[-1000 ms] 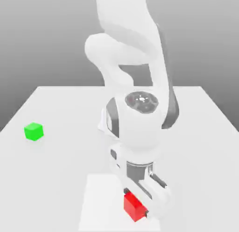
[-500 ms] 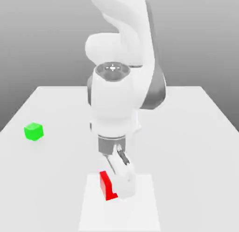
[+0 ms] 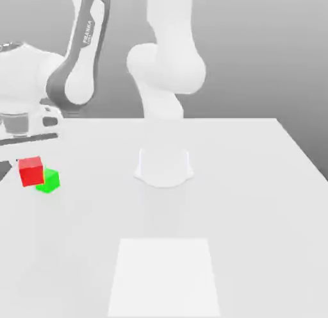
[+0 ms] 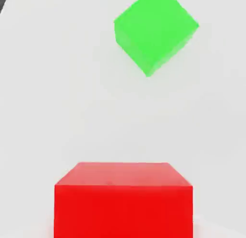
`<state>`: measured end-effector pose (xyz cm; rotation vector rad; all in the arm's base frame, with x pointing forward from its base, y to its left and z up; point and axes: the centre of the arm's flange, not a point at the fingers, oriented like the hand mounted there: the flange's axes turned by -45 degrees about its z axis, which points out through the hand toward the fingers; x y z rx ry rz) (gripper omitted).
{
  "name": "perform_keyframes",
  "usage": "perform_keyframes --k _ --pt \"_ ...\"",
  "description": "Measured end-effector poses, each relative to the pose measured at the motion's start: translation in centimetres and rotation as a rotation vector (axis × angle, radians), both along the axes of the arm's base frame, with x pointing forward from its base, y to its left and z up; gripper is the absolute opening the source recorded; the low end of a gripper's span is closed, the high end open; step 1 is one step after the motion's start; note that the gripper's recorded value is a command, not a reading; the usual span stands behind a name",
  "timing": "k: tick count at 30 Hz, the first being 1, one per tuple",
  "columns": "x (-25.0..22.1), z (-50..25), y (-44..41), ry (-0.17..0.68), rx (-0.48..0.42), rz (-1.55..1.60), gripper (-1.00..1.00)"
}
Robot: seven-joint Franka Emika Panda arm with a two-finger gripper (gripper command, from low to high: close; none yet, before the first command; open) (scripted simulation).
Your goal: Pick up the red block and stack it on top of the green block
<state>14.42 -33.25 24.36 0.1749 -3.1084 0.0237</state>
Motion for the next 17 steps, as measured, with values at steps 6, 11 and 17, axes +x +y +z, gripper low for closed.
perform_keyframes --k 6,11,17 --pt "-7.0 -1.8 -1.1 -0.069 0.045 -0.366 -1.0" --pt "-7.0 -3.9 -1.0 -0.083 0.063 -0.38 -1.0" --pt "-7.4 -5.9 -1.0 -0.061 0.044 -0.385 -1.0"
